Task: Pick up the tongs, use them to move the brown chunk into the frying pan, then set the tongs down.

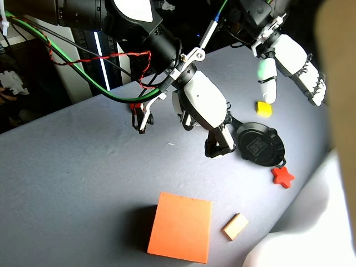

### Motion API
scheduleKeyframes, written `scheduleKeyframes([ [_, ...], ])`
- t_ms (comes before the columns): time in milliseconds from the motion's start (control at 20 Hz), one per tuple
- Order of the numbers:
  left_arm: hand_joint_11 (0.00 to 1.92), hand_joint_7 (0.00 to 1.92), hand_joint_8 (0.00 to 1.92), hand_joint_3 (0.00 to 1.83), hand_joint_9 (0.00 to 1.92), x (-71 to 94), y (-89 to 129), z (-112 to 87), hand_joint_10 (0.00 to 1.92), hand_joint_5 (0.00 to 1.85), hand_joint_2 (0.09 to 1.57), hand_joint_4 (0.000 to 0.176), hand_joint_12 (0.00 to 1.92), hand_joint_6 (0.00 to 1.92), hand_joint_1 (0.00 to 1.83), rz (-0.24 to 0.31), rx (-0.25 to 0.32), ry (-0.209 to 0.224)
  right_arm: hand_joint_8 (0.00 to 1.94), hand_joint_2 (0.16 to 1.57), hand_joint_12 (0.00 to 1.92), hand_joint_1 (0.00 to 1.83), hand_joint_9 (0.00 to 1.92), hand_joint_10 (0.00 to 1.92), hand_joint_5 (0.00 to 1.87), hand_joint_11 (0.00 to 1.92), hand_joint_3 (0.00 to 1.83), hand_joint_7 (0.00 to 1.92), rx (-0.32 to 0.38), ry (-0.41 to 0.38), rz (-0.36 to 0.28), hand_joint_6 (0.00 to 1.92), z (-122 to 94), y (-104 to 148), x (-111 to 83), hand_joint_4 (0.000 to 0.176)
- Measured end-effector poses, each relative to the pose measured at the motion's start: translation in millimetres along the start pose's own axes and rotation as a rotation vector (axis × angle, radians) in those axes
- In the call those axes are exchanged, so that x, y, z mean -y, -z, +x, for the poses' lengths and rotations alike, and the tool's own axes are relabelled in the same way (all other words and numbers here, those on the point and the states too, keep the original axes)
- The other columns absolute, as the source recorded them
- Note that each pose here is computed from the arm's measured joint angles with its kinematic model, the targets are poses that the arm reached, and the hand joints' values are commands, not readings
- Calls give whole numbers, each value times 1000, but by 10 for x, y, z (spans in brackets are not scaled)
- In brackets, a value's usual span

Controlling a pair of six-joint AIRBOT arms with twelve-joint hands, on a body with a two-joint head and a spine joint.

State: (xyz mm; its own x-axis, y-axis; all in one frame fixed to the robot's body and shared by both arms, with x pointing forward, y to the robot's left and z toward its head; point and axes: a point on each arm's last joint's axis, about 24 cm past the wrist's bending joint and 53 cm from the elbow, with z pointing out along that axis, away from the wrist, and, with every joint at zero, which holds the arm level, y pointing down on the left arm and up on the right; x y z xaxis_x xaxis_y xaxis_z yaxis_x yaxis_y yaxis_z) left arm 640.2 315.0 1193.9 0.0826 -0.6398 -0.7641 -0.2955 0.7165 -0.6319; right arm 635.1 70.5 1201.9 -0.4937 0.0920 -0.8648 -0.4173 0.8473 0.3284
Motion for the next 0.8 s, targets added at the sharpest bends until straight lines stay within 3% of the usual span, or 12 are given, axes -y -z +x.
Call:
scheduleKeyframes([
  [350, 0, 9, 3, 0, 0, 4, 9, 38, 0, 13, 1077, 0, 0, 4, 0, 3, -14, -16, 0, 1210, 1350, 985, 838, 17, 814, 228, 7, 886, -29, -13, 19, 39, 118, -17, 64, 0],
  [800, 0, 0, 0, 4, 0, -18, 14, 56, 0, 26, 1105, 0, 0, 8, 0, -1, -18, -34, 5, 1181, 1341, 1021, 850, 19, 826, 249, 0, 898, -30, 10, -3, 35, 209, -98, -40, 0],
])
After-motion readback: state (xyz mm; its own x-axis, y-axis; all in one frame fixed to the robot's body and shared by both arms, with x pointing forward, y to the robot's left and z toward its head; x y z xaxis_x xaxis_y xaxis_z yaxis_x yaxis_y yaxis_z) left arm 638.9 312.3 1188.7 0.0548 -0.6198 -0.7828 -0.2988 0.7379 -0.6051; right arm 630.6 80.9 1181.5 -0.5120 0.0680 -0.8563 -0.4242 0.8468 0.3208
